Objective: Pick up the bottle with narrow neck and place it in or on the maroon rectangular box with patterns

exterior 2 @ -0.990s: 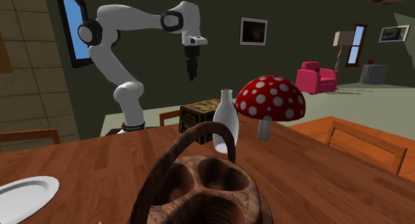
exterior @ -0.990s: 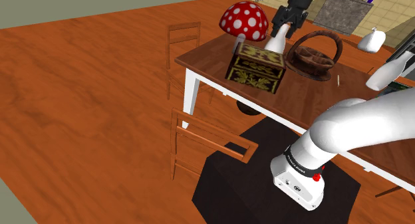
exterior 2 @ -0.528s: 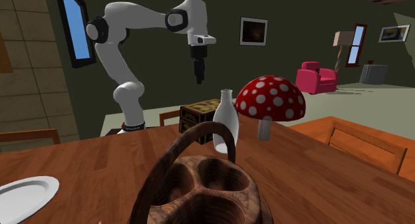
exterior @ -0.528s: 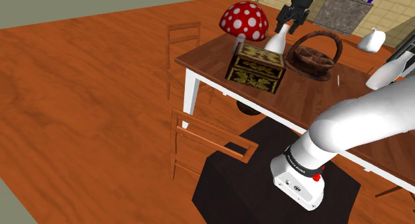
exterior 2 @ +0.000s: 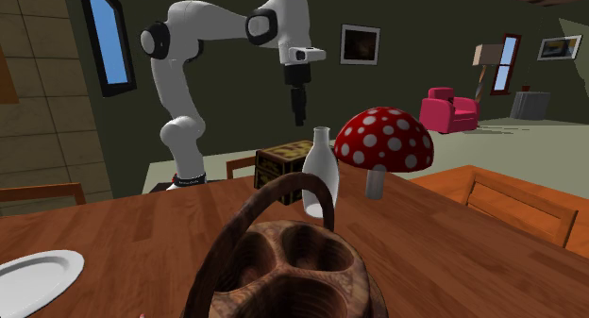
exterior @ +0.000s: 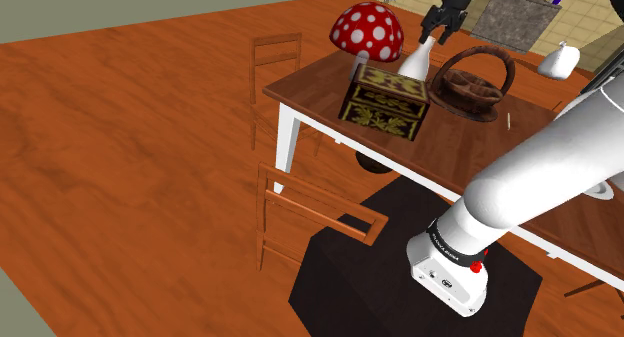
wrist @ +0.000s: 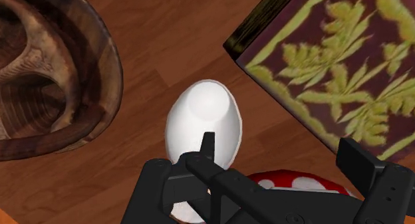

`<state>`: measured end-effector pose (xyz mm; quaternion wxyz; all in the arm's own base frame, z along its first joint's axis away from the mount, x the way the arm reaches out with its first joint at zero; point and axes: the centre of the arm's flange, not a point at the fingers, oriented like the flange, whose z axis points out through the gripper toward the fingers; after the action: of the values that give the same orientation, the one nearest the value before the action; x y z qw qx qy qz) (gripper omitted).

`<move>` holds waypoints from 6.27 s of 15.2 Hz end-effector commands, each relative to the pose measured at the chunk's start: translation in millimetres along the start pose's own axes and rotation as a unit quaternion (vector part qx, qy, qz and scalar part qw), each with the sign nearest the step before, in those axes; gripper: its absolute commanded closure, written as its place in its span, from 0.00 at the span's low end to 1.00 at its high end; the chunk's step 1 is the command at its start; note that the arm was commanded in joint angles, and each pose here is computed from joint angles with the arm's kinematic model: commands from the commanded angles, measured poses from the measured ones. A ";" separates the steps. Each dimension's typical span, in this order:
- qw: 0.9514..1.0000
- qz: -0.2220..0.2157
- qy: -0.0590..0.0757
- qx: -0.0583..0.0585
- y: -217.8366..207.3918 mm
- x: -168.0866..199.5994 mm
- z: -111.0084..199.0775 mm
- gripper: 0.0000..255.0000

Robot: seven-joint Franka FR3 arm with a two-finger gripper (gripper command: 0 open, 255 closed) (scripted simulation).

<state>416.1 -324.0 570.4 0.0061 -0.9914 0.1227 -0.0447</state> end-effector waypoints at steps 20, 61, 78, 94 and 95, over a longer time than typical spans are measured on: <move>1.000 0.002 0.016 -0.011 59.2 37.7 41.2 0.00; 1.000 0.002 0.016 -0.011 55.4 52.0 -121.7 1.00; 1.000 0.002 0.016 -0.011 -12.0 30.3 -213.2 1.00; 1.000 0.002 0.016 -0.011 -135.0 -21.6 -257.0 1.00; 1.000 0.002 0.016 -0.011 -134.9 -22.0 -251.7 1.00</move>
<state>404.8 -188.0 827.7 -0.0063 -0.9903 0.1259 -0.0588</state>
